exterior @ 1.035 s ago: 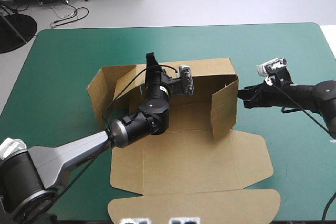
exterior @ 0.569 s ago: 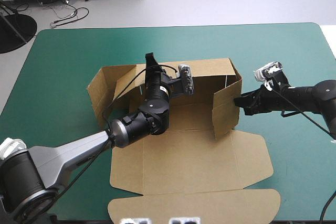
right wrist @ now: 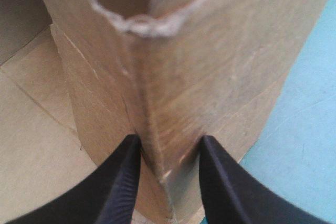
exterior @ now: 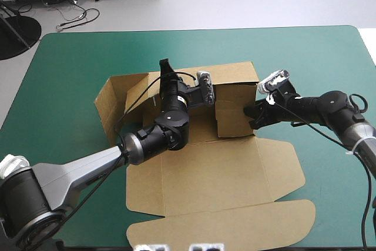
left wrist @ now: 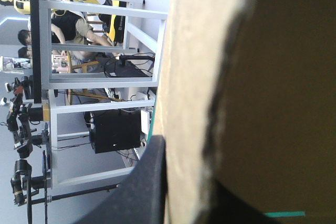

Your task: Fold the box

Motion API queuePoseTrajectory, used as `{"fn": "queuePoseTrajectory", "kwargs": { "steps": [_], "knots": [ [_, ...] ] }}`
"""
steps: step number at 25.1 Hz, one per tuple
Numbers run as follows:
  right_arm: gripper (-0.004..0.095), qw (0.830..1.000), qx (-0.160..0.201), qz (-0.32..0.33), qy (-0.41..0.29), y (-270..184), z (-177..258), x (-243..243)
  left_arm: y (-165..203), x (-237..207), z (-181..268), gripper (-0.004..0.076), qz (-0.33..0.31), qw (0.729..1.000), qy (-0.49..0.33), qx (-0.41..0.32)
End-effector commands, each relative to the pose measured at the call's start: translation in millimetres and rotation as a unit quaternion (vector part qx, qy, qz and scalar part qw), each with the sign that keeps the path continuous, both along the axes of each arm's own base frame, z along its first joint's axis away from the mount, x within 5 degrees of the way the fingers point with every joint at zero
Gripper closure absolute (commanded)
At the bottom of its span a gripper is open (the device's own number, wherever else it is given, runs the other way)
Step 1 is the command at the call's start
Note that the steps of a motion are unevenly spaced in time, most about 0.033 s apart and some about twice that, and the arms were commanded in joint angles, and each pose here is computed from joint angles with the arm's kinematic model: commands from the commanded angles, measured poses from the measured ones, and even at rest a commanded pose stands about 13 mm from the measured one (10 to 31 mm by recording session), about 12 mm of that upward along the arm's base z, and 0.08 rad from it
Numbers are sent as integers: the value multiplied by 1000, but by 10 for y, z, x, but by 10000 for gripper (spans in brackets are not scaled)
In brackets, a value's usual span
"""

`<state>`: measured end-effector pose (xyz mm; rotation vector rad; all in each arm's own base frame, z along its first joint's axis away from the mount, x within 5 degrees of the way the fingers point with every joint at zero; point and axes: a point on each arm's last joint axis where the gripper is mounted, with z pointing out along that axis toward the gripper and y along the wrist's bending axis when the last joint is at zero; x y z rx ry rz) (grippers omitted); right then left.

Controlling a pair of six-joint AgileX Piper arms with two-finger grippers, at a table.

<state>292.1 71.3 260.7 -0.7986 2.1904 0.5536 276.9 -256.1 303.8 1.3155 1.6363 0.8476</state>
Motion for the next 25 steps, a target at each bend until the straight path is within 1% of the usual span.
{"fn": "queuePoseTrajectory", "kwargs": {
  "steps": [1, 3, 5, 6, 7, 12, 18, 25],
  "knots": [
    [570, 995, 2, -78, -57, 4, 106, 144, -18, -55, 128, 734, -10, 999, -2, -40],
    [613, 993, 5, -98, -66, -16, 119, 172, -21, -55, 128, 734, -11, 999, -2, -41],
    [797, 992, 1, -108, -72, -34, 124, 188, -21, -55, 128, 734, -11, 999, -2, -41],
    [928, 991, 0, -109, -73, -35, 124, 189, -21, -55, 128, 734, -11, 999, -2, -41],
    [915, 991, 0, -109, -73, -35, 124, 188, -23, -55, 128, 734, -12, 999, -1, -41],
    [913, 992, -7, -103, -76, -37, 120, 186, -39, -55, 130, 734, -21, 999, -2, -44],
    [913, 992, 0, -103, -69, -27, 123, 181, -31, -49, 144, 734, -20, 999, -11, -35],
    [913, 995, 8, -82, -55, 5, 118, 150, -31, -49, 144, 734, -20, 999, -11, -35]
  ]
}}
